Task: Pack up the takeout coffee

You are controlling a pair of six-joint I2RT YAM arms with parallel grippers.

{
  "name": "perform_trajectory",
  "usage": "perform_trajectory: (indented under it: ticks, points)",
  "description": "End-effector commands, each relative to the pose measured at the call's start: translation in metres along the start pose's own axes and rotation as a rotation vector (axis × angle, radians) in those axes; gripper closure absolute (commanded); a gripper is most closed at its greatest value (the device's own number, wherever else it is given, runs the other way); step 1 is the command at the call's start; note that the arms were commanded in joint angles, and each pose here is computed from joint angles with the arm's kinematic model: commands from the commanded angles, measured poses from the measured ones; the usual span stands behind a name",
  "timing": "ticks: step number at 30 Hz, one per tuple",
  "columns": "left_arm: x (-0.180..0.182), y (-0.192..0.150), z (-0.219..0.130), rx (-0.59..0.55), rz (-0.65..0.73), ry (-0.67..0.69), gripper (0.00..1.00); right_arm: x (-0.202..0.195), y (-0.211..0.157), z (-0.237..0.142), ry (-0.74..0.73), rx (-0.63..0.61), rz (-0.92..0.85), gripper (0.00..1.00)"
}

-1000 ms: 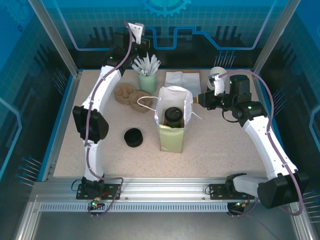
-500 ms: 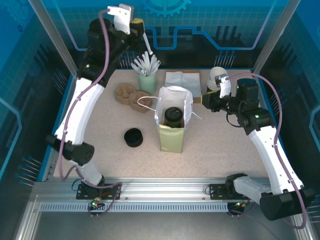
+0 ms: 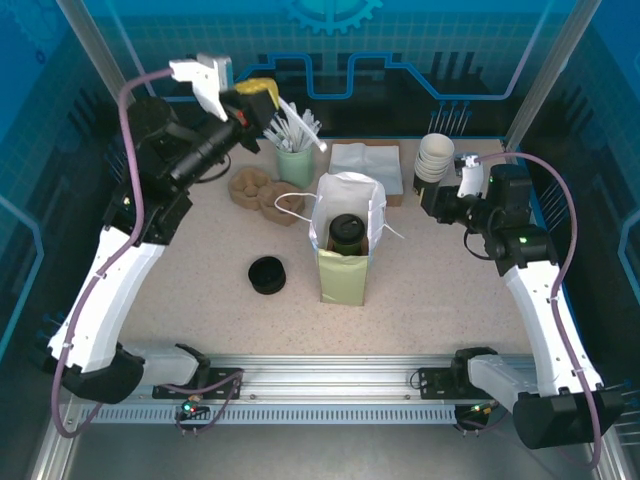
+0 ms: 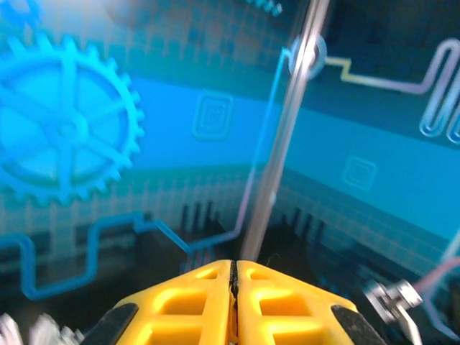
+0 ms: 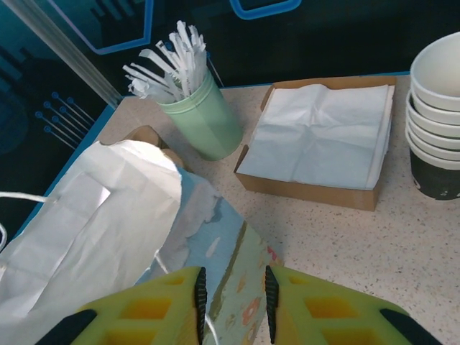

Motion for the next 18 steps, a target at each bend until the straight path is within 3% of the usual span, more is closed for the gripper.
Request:
perform_trajectory:
  ticks: [1,5,9,18]
  points:
    - [-0.006,-0.024,-0.004,0.083,-0.123,-0.129,0.89,0.000,-0.001,-0.003,0.017,-0.007,0.022,0.69]
    - [-0.005,-0.058,-0.009,0.218,-0.156,-0.163,0.89,0.003,0.000,-0.004,0.050,-0.010,0.016,0.68]
    - [0.004,-0.089,-0.016,0.274,-0.167,-0.211,0.88,0.004,-0.001,-0.003,0.072,-0.012,0.021,0.68]
    - [0.016,-0.151,-0.010,0.400,-0.056,-0.311,0.83,0.003,-0.005,0.002,0.094,-0.008,0.013,0.68]
Point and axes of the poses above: each hand's point on the last joint's axis, 136 mm out from that joint toward the fingers, its own z axis out along the fingers, its own x axis along the line the jaws close on, y = z × x, the point moved 9 cm from there along -z, back along the fingers, and after that the axes turned 15 degrees about -z, right-handed, at the moved point
